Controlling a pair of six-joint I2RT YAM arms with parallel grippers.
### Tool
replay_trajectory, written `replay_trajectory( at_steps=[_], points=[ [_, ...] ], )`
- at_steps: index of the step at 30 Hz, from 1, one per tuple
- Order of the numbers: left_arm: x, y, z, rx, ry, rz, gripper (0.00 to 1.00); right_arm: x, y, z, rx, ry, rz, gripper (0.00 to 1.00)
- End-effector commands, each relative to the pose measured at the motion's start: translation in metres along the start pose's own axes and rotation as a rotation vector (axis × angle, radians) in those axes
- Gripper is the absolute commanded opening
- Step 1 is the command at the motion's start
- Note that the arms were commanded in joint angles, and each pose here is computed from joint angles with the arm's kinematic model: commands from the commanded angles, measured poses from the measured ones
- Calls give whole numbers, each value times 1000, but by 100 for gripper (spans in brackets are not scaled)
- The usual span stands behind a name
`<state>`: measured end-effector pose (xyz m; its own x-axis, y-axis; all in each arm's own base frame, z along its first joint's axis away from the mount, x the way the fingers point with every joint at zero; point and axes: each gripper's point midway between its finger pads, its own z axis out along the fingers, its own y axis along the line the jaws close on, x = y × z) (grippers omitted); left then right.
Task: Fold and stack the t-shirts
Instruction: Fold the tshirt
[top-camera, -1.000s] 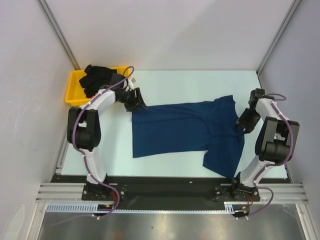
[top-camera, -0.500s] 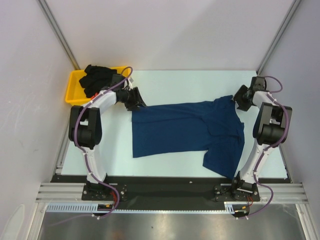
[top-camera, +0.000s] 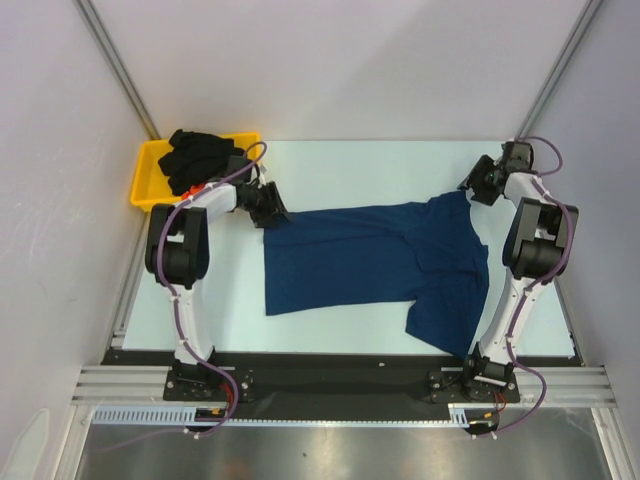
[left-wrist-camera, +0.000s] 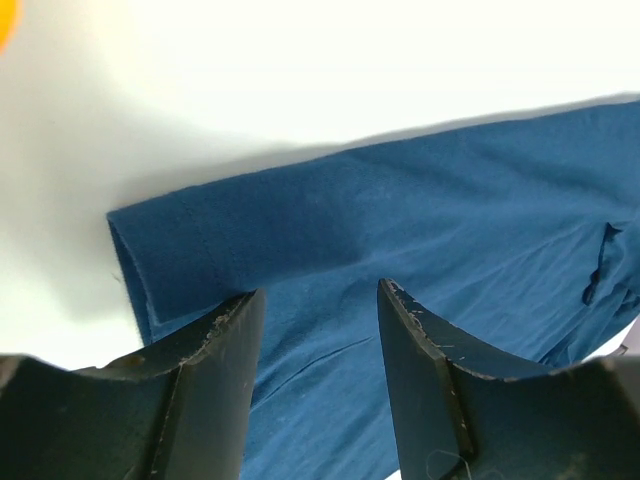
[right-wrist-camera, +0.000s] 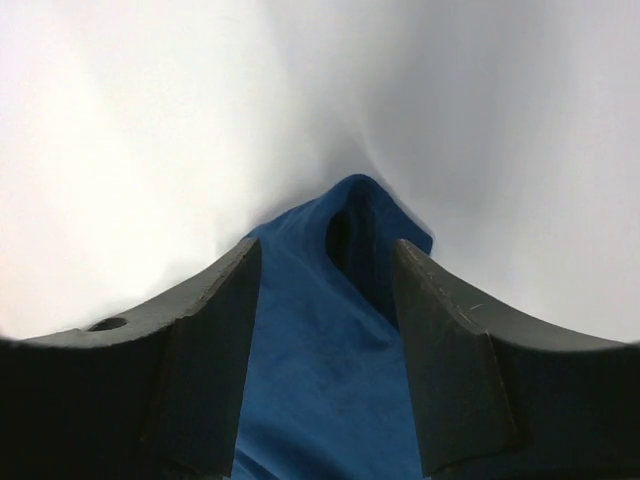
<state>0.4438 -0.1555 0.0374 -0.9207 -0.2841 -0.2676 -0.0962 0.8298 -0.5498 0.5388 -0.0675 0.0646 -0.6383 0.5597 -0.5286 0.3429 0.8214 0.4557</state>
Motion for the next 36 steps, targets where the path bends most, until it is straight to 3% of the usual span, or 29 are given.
replay_trajectory(
  at_steps=[1, 8, 18, 28, 36],
  points=[
    [-17, -2, -2, -2, -34, -8, 55, 4, 0, 8, -19, 25, -8, 59],
    [-9, 6, 3, -21, -3, -11, 55, -1, 0, 13, -28, 19, 9, 48],
    [-7, 15, 10, -43, 13, -11, 55, -12, -33, 18, 111, -36, 51, 3],
    [-18, 13, 9, -49, -13, 22, 55, -21, -44, 44, 118, -6, 39, 2],
    [-26, 9, 11, -31, -41, 39, 56, -35, -55, 37, 188, -38, 11, 4]
  ],
)
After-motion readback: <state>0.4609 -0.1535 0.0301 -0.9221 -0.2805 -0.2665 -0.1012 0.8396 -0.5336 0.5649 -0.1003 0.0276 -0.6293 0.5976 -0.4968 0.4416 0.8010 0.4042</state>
